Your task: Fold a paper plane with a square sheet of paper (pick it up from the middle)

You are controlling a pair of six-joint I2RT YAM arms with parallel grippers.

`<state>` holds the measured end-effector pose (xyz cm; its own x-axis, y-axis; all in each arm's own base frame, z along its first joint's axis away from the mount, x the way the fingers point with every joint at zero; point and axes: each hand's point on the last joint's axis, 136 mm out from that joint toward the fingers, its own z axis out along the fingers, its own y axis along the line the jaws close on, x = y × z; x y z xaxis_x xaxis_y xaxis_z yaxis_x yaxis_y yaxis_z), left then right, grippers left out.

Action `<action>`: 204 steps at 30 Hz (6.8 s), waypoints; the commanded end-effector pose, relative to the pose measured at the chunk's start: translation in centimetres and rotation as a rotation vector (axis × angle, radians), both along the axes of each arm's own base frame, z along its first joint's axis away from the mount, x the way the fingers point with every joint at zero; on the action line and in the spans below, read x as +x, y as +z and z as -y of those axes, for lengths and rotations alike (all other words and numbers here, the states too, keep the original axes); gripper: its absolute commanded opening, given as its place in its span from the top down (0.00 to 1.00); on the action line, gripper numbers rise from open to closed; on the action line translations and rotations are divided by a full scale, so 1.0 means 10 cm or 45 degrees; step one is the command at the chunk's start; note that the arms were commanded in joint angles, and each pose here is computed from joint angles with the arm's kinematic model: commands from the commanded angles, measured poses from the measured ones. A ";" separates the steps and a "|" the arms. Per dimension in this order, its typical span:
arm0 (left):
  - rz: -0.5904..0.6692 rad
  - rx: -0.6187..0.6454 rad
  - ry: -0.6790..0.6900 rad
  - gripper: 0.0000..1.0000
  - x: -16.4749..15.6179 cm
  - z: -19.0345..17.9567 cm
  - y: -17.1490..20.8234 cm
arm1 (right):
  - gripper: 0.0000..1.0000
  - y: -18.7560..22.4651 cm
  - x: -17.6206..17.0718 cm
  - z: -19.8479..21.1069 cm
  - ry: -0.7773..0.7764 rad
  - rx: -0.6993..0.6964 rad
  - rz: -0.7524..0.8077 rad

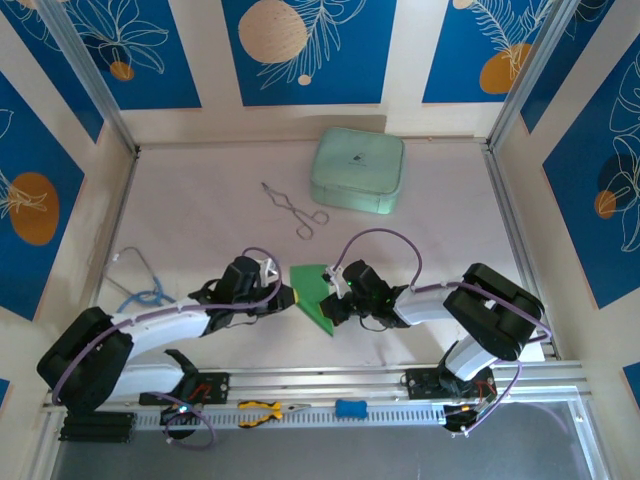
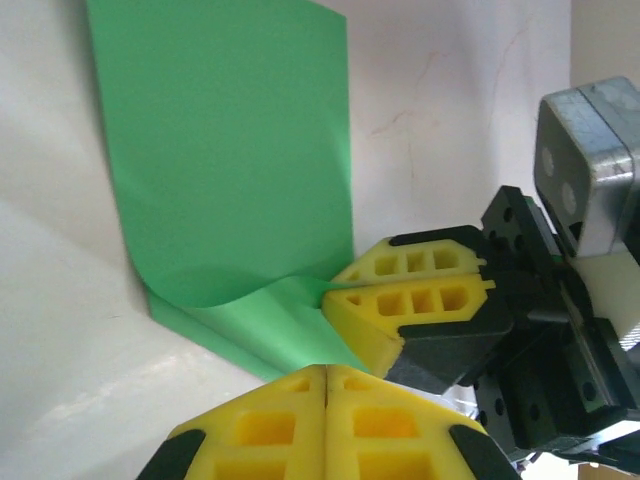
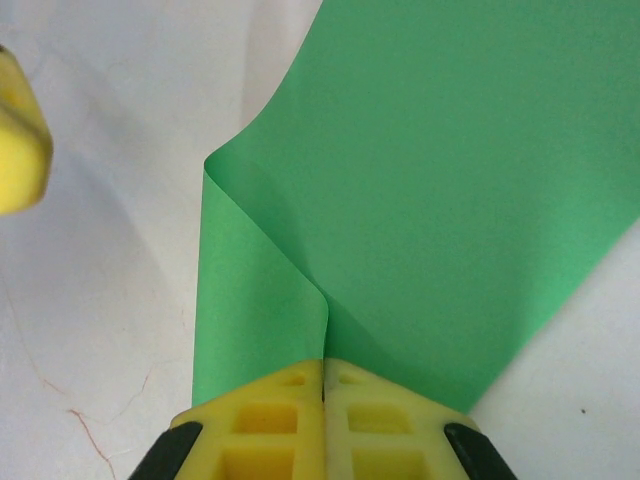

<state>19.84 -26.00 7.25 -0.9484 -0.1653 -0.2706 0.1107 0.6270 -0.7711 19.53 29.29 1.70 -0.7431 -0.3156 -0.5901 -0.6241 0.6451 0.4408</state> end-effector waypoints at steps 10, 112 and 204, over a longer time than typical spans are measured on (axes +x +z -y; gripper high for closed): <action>-0.025 -0.149 0.014 1.00 -0.02 0.31 -0.12 | 0.96 -0.16 -0.05 0.15 -0.040 -0.073 -0.042; -0.209 0.148 0.035 1.00 -0.14 0.11 -0.78 | 0.94 -0.05 -0.67 0.15 -0.149 -0.070 -0.696; -0.144 0.289 0.052 1.00 0.14 0.04 -0.79 | 0.98 -0.40 -0.62 0.50 -0.388 -0.195 -0.903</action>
<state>20.10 -29.78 1.82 -0.9766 -0.1106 -0.1843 0.0582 0.6891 -0.7223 15.49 27.65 1.19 -0.9936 -0.1098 -0.0272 -0.0987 0.7238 0.6829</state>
